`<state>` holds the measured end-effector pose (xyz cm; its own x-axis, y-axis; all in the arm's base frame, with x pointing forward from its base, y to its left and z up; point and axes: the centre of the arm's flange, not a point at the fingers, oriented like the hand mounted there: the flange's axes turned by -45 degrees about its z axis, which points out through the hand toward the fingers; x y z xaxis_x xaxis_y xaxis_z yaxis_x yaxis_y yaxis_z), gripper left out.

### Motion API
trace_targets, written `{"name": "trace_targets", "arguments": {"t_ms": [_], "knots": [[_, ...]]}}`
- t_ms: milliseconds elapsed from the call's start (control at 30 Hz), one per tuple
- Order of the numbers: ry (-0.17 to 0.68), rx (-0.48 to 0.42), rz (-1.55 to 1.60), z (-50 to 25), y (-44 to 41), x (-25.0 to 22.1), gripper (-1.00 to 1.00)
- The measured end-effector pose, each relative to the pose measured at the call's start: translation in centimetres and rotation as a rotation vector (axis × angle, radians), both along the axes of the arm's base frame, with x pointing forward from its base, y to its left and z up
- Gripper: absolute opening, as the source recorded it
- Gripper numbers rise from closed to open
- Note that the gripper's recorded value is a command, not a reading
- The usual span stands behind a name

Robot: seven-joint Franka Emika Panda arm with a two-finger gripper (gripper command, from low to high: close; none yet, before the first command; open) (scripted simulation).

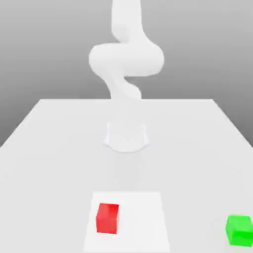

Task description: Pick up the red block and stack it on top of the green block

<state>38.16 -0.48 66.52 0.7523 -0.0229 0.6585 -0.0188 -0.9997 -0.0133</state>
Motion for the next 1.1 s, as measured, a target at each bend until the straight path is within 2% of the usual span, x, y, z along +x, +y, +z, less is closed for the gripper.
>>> {"name": "trace_targets", "arguments": {"t_ms": [167, 333, 500, 700, 900, 933, 1100], "knots": [[0.166, 0.008, -0.017, -10.2, -1.0, 5.4, 0.00], [0.327, 0.016, -0.035, -20.8, -2.1, 8.1, 0.00], [0.488, 0.024, -0.054, -31.4, -3.0, 8.3, 0.00], [0.680, 0.034, -0.082, -43.3, -4.1, 5.3, 0.00], [0.718, 0.034, -0.084, -50.9, -4.1, 4.5, 0.00], [0.718, 0.034, -0.084, -51.7, -4.1, 4.4, -1.00], [0.718, 0.034, -0.084, -51.7, -4.1, 4.4, -1.00]]}}
